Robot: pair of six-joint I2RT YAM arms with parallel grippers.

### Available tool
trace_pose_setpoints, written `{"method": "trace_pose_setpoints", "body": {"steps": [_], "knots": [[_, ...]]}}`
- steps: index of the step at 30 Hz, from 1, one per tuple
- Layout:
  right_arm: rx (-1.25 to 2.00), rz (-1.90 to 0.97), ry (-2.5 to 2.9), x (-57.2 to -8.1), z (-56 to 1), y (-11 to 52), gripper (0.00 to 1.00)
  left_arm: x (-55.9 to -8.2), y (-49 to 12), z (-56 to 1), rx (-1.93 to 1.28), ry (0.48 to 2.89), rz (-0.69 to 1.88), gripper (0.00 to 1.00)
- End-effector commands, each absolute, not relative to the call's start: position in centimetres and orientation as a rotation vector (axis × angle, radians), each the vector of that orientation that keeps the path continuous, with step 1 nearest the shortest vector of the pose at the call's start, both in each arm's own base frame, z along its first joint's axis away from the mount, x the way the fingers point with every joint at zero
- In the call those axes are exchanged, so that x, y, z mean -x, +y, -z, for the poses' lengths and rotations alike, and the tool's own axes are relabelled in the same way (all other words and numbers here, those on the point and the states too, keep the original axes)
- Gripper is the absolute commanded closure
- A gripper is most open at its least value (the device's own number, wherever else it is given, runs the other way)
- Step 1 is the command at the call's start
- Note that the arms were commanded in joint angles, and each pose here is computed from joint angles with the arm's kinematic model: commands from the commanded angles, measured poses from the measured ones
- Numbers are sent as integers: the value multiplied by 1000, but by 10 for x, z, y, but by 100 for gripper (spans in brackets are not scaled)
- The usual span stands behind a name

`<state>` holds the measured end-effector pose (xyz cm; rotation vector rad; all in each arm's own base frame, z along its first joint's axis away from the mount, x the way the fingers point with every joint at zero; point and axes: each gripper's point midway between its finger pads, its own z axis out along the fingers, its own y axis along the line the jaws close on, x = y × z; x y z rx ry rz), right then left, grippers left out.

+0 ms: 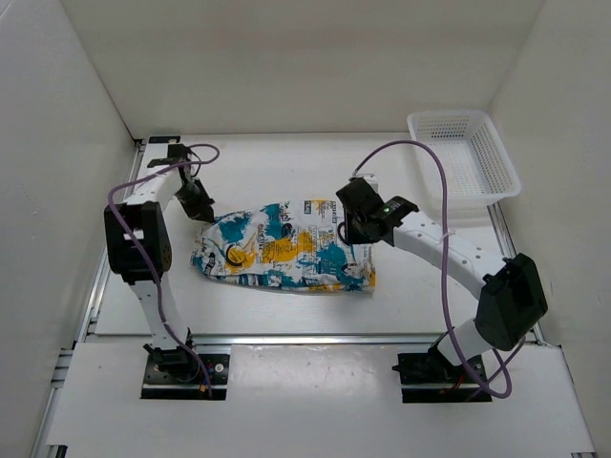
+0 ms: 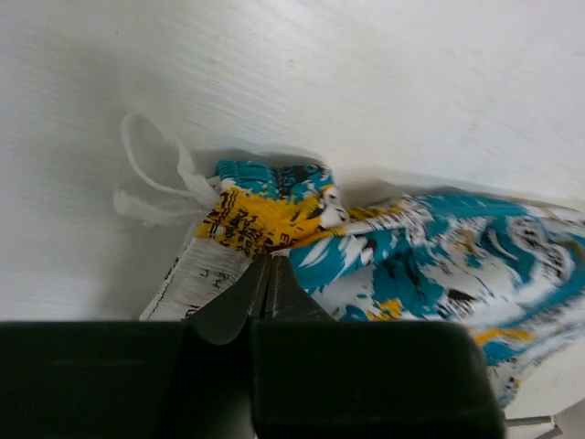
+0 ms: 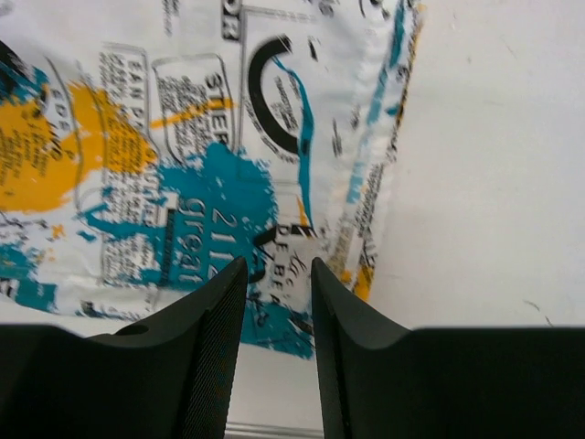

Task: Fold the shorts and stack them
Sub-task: Fold the shorts

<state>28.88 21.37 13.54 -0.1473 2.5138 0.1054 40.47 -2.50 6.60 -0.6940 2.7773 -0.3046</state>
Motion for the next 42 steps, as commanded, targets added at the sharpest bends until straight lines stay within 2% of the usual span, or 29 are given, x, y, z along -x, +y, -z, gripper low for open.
{"method": "trace_pose_setpoints", "body": {"steps": [1,5,7,10,11,12,13,14,16,18,19,21,22,25,29,35,42], "knots": [[143,-45,2536,-273,-133,195,61,-409,-21,-68,706,2761,217,90],[131,-23,2540,-274,-132,189,61,-422,-27,-31,685,2827,142,90],[134,-21,2521,-276,-142,189,61,-426,-29,-37,664,2814,113,90],[126,-21,2480,-280,-158,186,61,-441,-23,-86,638,2699,68,90],[139,-18,2478,-280,-160,186,61,-442,-20,-118,617,2645,63,90],[139,-18,2478,-280,-160,186,61,-442,-16,-134,616,2613,48,85],[129,-26,2456,-283,-168,186,61,-439,-10,-150,609,2581,10,80],[125,-34,2447,-284,-172,188,61,-434,-8,-163,609,2560,2,62],[125,-34,2447,-282,-174,186,60,-419,3,-197,620,2487,27,34],[125,-34,2447,-282,-174,186,60,-402,7,-205,640,2469,75,9],[125,-34,2447,-282,-174,186,60,-385,17,-202,679,2460,94,4],[132,-37,2459,-280,-171,186,60,-367,23,-189,729,2472,184,1],[131,-38,2458,-280,-169,186,59,-346,20,-167,755,2518,211,1],[155,-74,2472,-276,-167,193,59,-322,5,-124,779,2594,336,1],[173,-105,2473,-271,-170,199,59,-308,-7,-95,788,2650,409,1],[191,-104,2483,-269,-166,198,59,-310,4,-63,856,2684,398,1],[184,-125,2461,-268,-175,197,59,-329,-14,-34,884,2730,551,1]]}}
